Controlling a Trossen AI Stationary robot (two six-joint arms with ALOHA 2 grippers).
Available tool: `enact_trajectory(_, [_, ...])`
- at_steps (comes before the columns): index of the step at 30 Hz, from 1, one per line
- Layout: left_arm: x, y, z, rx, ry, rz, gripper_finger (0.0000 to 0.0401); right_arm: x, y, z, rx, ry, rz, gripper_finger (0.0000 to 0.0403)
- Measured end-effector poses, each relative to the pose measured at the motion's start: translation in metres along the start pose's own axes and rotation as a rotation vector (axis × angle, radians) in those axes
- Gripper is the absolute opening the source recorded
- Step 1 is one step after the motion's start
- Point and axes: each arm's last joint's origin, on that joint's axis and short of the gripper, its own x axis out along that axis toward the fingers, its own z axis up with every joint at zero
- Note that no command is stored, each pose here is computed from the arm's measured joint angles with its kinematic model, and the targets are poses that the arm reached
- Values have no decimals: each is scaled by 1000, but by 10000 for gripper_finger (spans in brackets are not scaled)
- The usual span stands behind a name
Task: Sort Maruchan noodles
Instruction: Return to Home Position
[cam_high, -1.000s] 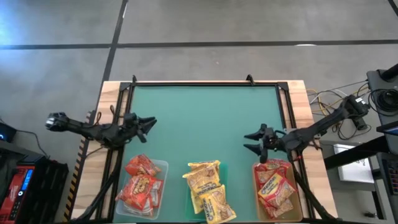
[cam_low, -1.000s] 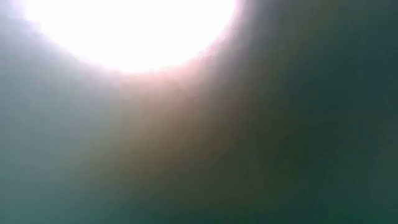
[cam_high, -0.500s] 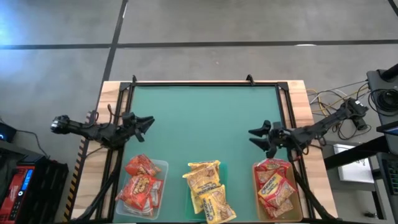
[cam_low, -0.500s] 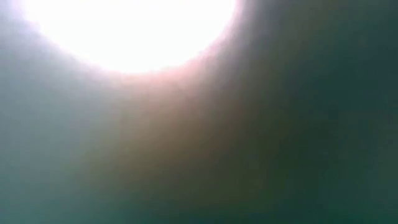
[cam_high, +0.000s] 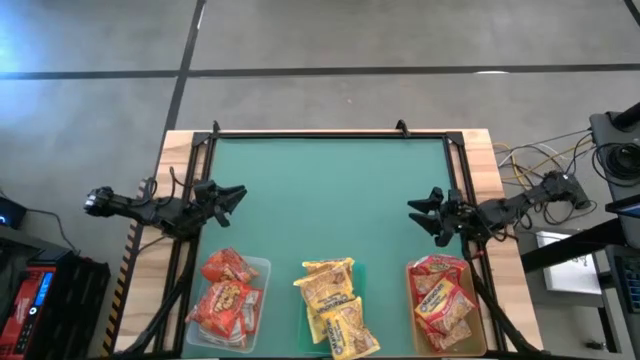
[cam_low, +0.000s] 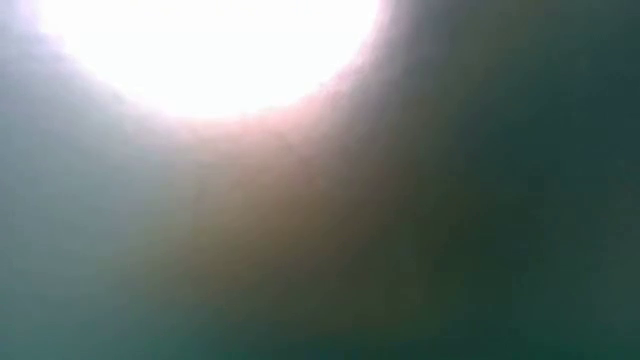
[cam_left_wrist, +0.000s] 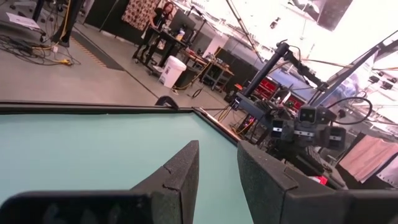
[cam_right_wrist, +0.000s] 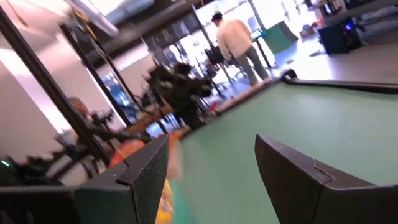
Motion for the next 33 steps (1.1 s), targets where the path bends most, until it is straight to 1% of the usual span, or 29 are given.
enact_trajectory(7, [0,0,0,0,0,0,94,-5,-7,-4,-37,48,-31,226])
enact_trajectory(13, [0,0,0,1,0,0,94,-9,-8,-1,-20,23,-20,226])
enact_trajectory(33, [0,-1,2,1,1,0,94,-8,-8,-3,-33,41,-27,226])
